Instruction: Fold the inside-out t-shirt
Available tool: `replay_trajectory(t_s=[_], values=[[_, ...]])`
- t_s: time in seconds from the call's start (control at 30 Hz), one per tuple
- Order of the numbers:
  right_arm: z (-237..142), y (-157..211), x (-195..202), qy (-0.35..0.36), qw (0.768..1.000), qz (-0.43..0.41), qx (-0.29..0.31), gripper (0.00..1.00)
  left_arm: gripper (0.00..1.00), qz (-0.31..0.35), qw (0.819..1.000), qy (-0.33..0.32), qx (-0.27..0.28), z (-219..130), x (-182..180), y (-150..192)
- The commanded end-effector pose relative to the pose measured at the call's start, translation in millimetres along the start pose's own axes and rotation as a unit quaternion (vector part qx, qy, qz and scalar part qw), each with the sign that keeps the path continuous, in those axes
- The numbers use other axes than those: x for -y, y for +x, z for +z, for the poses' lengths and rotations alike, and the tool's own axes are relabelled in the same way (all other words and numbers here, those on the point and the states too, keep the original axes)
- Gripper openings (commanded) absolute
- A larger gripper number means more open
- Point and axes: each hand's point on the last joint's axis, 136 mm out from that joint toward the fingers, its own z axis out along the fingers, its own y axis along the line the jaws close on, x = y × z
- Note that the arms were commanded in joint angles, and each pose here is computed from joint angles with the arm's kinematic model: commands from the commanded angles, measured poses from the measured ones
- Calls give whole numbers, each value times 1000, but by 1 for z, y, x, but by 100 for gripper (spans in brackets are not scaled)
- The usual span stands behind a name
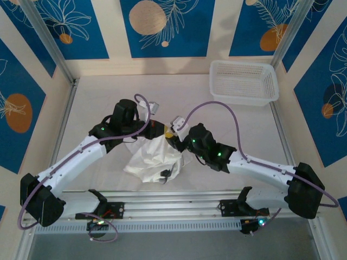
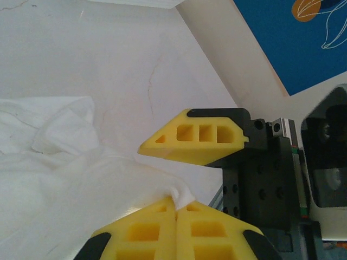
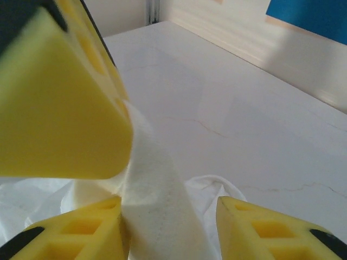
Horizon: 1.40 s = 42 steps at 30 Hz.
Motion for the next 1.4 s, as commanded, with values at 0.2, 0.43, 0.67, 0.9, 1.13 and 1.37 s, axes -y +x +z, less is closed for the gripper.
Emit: replay_trajectory(t_s=[0.2, 0.43, 0.67, 0.9, 1.13, 1.37], values=[[-3, -1, 1, -2, 993, 69, -93, 45, 0, 16, 1000, 9, 9, -8, 8, -7], [20, 6, 6, 28, 993, 53, -106, 42, 0, 20, 1000, 9, 19, -10, 11, -12], [-8, -4, -31, -113, 987, 74, -92, 2, 0, 32, 981, -190, 2, -31, -57, 2], [-42, -15, -75, -305, 930, 190, -75, 0, 3, 44, 956, -288, -26, -31, -107, 13], [-16, -7, -41, -247, 915, 307, -87, 0, 45, 43, 975, -219, -17, -26, -84, 19], [5, 14, 0, -126, 922, 341, -132, 0, 52, 19, 995, -58, 81, -42, -9, 33]])
